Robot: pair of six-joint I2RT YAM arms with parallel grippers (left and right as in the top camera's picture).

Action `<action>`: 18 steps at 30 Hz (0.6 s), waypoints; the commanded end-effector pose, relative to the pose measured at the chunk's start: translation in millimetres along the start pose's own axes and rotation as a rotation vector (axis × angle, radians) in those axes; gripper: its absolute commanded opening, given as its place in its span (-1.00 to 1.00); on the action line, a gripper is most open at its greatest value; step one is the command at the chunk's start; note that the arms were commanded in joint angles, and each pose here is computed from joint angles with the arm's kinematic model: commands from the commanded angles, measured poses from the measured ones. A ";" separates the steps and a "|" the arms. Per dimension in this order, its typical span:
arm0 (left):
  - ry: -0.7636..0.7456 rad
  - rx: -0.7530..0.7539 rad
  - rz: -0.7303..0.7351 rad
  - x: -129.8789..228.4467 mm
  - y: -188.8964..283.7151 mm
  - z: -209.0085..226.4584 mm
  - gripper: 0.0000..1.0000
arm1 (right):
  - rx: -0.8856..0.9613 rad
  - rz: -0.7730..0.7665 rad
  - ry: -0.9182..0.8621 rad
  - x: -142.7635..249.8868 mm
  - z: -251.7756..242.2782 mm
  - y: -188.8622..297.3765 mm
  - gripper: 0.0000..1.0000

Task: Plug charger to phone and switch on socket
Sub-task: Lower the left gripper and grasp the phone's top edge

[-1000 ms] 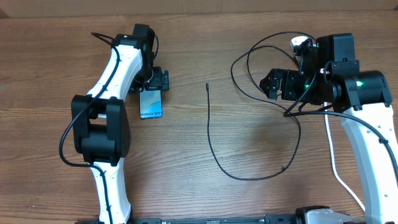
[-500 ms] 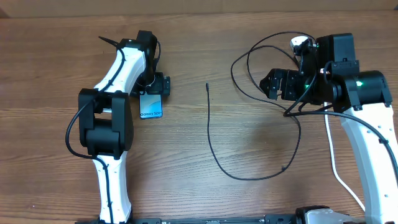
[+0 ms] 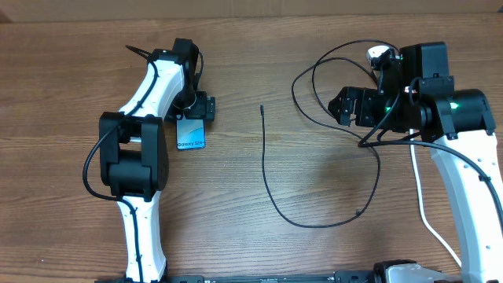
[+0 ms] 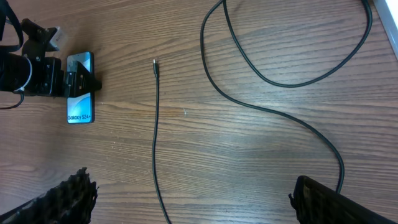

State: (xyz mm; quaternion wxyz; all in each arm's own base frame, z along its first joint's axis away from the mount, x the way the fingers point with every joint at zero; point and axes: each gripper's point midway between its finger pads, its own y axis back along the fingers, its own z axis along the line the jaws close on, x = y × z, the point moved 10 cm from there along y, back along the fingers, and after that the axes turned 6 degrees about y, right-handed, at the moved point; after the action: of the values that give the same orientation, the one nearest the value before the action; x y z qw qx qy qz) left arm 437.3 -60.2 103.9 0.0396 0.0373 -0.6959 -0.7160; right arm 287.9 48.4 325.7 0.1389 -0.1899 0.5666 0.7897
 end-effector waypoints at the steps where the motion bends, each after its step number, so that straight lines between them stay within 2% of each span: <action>1: -0.002 -0.025 0.033 1.6 -15.6 6.2 0.94 | -0.010 -0.032 0.013 -4.7 4.2 7.6 1.00; 18: 0.089 -0.029 0.056 7.1 -22.2 7.1 0.89 | -0.009 -0.014 0.008 -1.4 2.5 2.7 1.00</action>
State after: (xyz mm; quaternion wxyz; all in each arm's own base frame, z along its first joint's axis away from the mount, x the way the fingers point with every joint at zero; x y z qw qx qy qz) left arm 435.9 -60.9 102.4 0.0569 0.0495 -0.6975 -0.7126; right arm 287.9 48.4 325.7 0.1389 -0.1899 0.5666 0.7897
